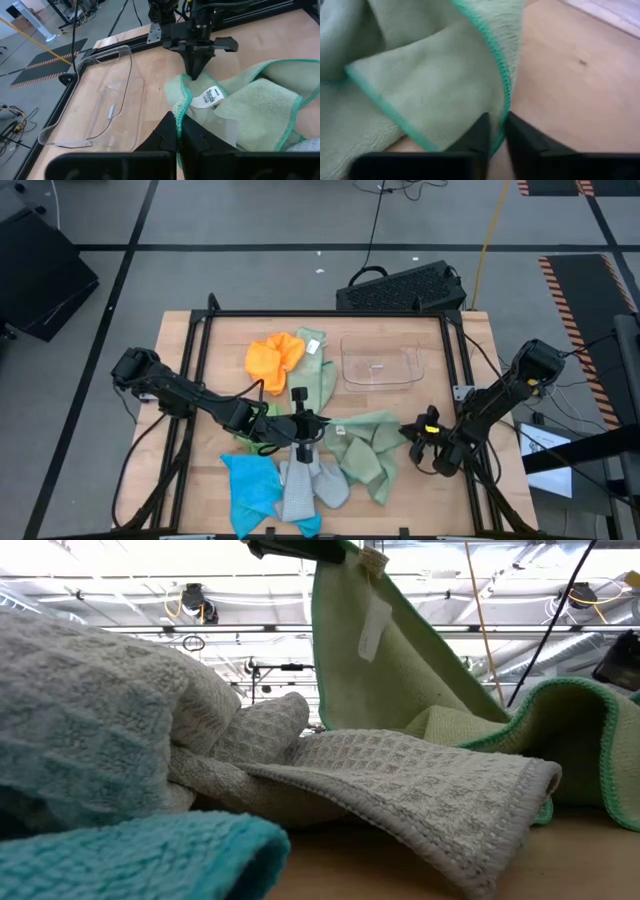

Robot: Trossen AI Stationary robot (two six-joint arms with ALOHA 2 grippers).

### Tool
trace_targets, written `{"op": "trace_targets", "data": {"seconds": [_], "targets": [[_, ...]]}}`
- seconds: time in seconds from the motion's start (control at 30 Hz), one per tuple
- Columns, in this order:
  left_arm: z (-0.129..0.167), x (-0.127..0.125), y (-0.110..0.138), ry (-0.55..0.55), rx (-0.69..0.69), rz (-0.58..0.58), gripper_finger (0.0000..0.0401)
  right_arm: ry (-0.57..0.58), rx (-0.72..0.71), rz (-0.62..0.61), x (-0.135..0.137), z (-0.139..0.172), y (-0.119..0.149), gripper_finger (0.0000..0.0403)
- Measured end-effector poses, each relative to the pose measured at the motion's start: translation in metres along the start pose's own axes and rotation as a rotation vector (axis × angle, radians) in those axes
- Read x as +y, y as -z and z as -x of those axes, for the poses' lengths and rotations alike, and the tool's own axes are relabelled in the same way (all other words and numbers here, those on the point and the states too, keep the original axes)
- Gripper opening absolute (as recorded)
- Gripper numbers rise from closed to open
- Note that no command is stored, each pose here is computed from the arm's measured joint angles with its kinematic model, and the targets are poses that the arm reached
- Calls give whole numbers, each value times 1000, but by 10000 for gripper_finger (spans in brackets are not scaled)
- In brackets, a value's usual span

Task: Fold microfiber towels
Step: Fold the bottom light green microfiber towel

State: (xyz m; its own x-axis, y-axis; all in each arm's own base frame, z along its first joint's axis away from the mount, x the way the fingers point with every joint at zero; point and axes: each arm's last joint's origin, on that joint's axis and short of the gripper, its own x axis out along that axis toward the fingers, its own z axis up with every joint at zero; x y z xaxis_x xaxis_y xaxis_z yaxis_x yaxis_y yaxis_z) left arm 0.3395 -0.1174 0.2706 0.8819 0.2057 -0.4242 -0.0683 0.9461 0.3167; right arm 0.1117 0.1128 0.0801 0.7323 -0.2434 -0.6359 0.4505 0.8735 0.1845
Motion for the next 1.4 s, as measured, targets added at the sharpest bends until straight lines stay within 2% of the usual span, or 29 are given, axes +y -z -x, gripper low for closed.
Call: {"op": "trace_targets", "data": {"seconds": [0.1,0.3,0.43,0.73,0.93,1.07,1.13,1.4], "targets": [[1,-2,-2,23,-20,1,9,-67,45,2,18,3,-8,12],[18,-3,-15,48,-109,-17,6,-93,10,110,45,18,-41,3],[39,2,-27,58,-171,-3,4,-56,-27,195,61,34,-69,2],[99,0,-47,140,-315,11,3,-23,-247,391,99,69,-136,1],[135,-10,-47,205,-338,16,4,-59,-301,475,117,89,-166,1],[149,-9,-49,224,-371,11,7,-93,-329,514,126,103,-184,1],[150,-8,-48,206,-361,4,7,-75,-360,526,128,108,-191,0],[132,6,-41,9,-254,34,6,90,-451,494,123,106,-199,0]]}}
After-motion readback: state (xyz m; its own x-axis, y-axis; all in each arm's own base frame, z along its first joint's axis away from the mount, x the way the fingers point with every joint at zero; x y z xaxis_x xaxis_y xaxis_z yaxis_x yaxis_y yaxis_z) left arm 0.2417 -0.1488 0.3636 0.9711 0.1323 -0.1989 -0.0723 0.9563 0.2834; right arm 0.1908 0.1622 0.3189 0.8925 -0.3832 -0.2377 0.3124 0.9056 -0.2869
